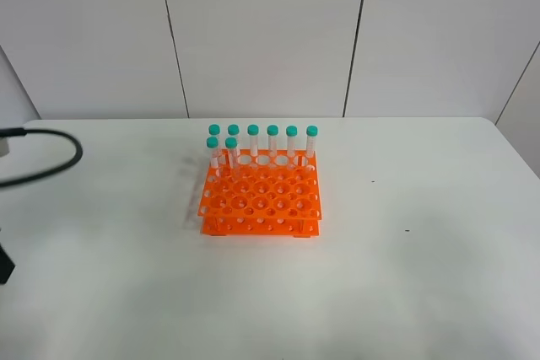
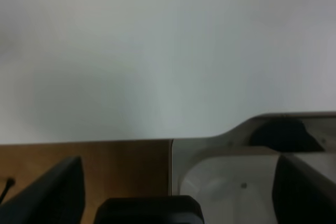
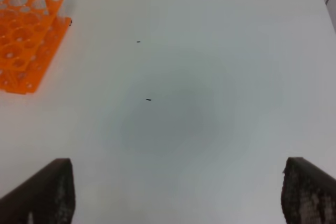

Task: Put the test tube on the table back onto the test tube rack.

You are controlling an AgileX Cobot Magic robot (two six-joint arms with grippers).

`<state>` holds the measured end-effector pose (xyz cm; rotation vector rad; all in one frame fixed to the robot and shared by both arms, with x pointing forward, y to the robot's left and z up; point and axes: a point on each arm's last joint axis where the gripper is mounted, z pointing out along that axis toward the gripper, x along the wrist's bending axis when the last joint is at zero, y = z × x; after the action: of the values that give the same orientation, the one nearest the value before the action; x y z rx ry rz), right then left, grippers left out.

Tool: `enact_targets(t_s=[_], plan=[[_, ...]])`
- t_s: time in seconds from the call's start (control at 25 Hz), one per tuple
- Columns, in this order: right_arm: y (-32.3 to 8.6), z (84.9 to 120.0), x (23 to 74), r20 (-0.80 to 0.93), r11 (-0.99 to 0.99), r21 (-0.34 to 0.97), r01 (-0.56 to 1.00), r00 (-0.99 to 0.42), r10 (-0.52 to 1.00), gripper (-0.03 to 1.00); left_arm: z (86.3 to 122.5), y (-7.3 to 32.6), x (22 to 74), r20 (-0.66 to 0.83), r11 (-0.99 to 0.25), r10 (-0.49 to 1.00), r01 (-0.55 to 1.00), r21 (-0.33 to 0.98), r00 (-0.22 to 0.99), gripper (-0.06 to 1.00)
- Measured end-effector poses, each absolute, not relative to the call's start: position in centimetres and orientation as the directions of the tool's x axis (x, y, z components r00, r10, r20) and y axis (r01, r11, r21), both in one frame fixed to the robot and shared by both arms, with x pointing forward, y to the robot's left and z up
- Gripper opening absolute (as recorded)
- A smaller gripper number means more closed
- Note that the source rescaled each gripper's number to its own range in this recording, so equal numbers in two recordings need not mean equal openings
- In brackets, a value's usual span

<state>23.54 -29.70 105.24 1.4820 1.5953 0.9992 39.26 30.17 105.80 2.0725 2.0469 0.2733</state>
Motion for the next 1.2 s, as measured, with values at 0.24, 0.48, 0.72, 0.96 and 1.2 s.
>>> enact_targets(t_s=[0.24, 0.48, 0.72, 0.96, 1.2], plan=[[-29.7, 105.2, 23.5, -0.004, 0.035, 0.901, 0.431, -0.071, 0.997, 0.85, 103.4, 30.1, 32.2, -0.01, -0.003, 1.0, 0.865, 0.502, 0.01, 1.0], [-29.7, 105.2, 23.5, -0.004, 0.035, 0.901, 0.431, -0.071, 0.997, 0.85, 105.2, 30.1, 27.1, 0.009, -0.009, 1.0, 0.642, 0.767, 0.003, 1.0], [-29.7, 105.2, 23.5, -0.004, 0.035, 0.901, 0.431, -0.071, 0.997, 0.85, 105.5, 30.1, 23.7, 0.014, -0.013, 1.0, 0.464, 0.886, 0.0, 1.0], [-29.7, 105.2, 23.5, -0.004, 0.035, 0.901, 0.431, -0.071, 0.997, 0.85, 105.4, 30.1, 23.3, 0.015, -0.026, 0.999, 0.441, 0.897, 0.029, 1.0], [-29.7, 105.2, 23.5, -0.004, 0.035, 0.901, 0.431, -0.071, 0.997, 0.85, 105.3, 30.1, 23.3, 0.016, -0.039, 0.998, 0.441, 0.897, 0.057, 1.0]])
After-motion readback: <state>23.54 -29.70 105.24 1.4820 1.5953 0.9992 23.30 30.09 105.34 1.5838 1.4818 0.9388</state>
